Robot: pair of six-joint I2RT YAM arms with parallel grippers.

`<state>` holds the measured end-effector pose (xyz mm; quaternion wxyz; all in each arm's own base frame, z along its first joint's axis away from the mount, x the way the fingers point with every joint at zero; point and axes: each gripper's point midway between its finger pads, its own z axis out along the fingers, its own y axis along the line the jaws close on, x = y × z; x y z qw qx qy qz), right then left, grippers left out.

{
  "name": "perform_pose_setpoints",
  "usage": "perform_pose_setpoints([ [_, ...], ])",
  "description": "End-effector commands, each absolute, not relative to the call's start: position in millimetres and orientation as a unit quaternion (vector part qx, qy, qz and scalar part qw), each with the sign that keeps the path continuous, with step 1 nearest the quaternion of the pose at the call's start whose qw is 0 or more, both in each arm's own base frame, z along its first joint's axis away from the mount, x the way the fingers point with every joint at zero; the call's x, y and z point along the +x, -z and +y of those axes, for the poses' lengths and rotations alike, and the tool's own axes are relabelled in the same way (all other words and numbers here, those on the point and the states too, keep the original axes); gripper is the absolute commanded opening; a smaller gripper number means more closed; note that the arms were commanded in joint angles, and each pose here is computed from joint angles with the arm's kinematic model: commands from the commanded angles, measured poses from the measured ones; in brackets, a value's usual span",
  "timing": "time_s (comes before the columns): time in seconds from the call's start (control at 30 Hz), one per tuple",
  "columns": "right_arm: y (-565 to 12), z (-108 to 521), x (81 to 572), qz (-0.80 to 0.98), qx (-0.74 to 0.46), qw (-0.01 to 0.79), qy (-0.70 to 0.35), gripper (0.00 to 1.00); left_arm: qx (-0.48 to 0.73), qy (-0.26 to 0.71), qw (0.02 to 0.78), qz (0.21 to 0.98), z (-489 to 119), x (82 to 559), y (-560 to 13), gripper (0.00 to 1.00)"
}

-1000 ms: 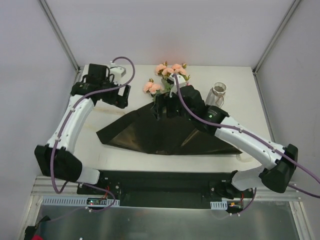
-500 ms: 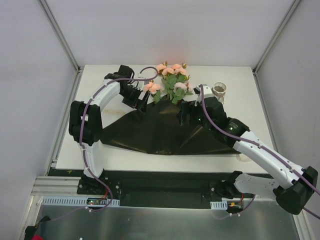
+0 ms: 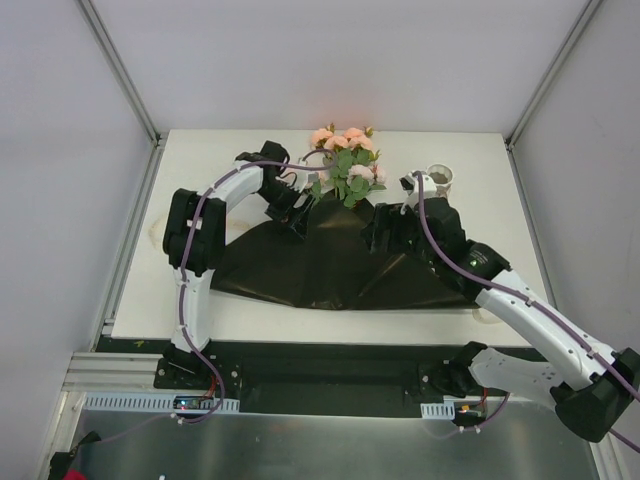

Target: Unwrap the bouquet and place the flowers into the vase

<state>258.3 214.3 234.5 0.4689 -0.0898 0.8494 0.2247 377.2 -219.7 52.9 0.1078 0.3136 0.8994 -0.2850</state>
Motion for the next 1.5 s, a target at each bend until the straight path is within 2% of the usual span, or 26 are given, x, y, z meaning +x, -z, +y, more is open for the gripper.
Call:
perform_pose_setpoints([
  [0.0, -248, 214, 255, 0.839, -0.082, 0.476, -0.251, 0.8, 0.341, 0.303, 0.115, 0.883, -234, 378, -61, 0.82],
  [0.1, -252, 214, 255, 0.837, -0.081, 0.477, -0.258, 0.79, 0.344, 0.306, 0.116, 0.88, -236, 378, -62, 0.75],
  [0.13, -252, 215, 255, 0.836, -0.082, 0.477, -0.258, 0.79, 0.346, 0.309, 0.117, 0.878, -237, 378, -63, 0.69],
  [0.17, -254, 215, 256, 0.836, -0.081, 0.477, -0.259, 0.79, 0.347, 0.31, 0.116, 0.877, -237, 377, -63, 0.53],
  [0.27, -256, 215, 257, 0.836, -0.08, 0.477, -0.26, 0.78, 0.351, 0.316, 0.119, 0.874, -238, 374, -67, 0.35],
  [0.37, -258, 215, 259, 0.835, -0.079, 0.477, -0.262, 0.77, 0.356, 0.319, 0.122, 0.87, -239, 371, -72, 0.33],
  [0.43, -258, 214, 259, 0.835, -0.079, 0.477, -0.263, 0.76, 0.36, 0.321, 0.125, 0.867, -239, 370, -75, 0.27],
  [0.47, -259, 214, 259, 0.835, -0.078, 0.477, -0.263, 0.76, 0.361, 0.321, 0.126, 0.866, -240, 369, -76, 0.25],
  [0.5, -260, 214, 259, 0.835, -0.077, 0.477, -0.264, 0.75, 0.362, 0.32, 0.128, 0.866, -240, 370, -77, 0.17],
  [0.67, -264, 210, 262, 0.834, -0.078, 0.482, -0.257, 0.73, 0.366, 0.313, 0.144, 0.865, -238, 369, -96, 0.02],
  [1.03, -283, 183, 277, 0.829, -0.062, 0.509, -0.224, 0.72, 0.43, 0.287, 0.23, 0.825, -245, 317, -201, 0.0],
  [1.17, -292, 176, 281, 0.824, -0.056, 0.517, -0.223, 0.72, 0.465, 0.299, 0.269, 0.789, -254, 276, -250, 0.0],
  [1.47, -307, 162, 279, 0.817, -0.043, 0.531, -0.22, 0.73, 0.557, 0.357, 0.232, 0.713, -240, 157, -246, 0.01],
])
